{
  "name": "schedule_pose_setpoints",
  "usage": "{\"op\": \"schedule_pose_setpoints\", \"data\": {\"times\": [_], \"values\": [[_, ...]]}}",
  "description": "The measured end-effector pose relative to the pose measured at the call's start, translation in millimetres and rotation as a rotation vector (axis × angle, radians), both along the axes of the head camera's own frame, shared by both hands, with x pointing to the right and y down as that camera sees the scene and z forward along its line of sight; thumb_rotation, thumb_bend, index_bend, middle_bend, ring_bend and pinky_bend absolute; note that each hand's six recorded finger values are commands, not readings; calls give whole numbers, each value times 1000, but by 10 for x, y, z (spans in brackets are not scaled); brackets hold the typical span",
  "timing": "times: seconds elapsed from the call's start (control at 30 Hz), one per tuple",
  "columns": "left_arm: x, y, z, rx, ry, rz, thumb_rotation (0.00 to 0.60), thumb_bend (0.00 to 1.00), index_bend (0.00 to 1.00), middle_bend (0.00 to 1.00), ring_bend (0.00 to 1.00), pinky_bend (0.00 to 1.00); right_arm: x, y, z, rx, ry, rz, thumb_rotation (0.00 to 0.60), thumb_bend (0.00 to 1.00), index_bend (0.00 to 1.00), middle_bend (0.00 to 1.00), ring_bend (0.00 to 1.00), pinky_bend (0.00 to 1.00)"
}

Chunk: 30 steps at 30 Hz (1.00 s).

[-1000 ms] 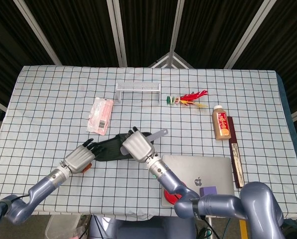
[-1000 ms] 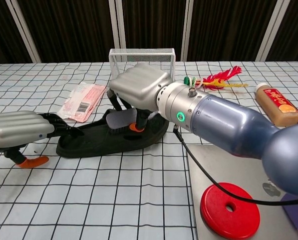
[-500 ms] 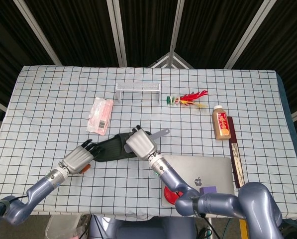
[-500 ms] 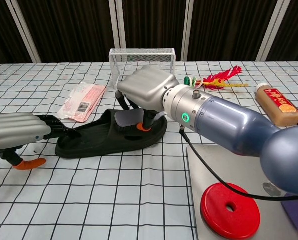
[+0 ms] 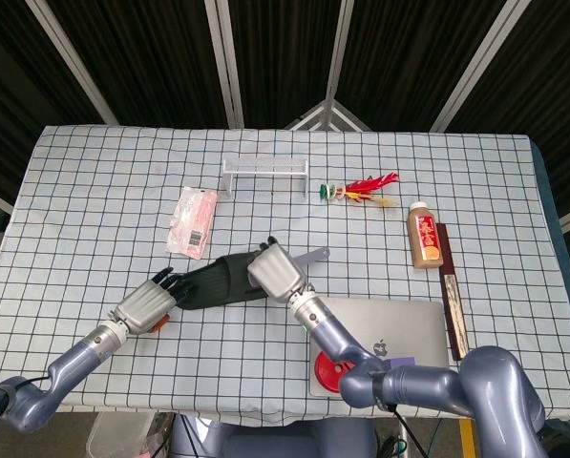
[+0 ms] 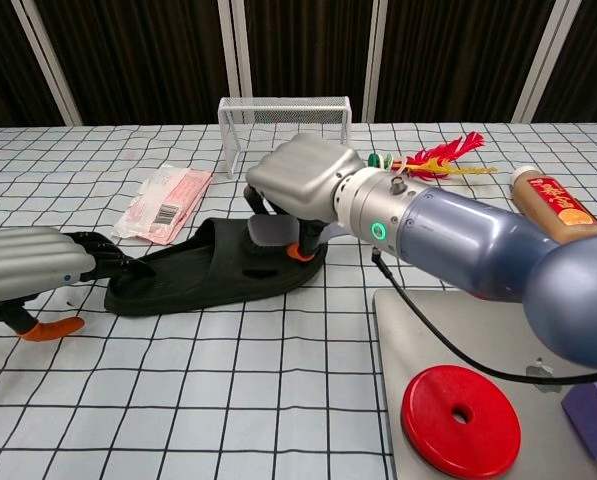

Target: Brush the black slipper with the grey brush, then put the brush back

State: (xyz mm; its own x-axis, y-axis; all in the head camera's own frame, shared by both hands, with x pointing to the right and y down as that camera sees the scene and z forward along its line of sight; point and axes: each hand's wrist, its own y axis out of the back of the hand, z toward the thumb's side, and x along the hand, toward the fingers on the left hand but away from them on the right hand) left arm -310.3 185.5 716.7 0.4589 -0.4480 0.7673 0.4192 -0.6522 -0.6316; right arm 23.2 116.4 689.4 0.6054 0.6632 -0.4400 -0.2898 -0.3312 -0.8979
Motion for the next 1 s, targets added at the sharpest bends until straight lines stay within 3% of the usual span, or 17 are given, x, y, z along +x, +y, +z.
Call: {"op": "schedule_pose_setpoints", "data": {"times": [0.53,1.0], "values": [[106,-6,-12,-7,31,0,600,636,0,112,91,17,-326,282,-227,34,-46,-96,600,564,688,626,400,340],[111,16,-25,-25,43,-6,600,636,0,111,91,17,-294,177,-44,61,33,-75,600,566,706,642,416,340]]}}
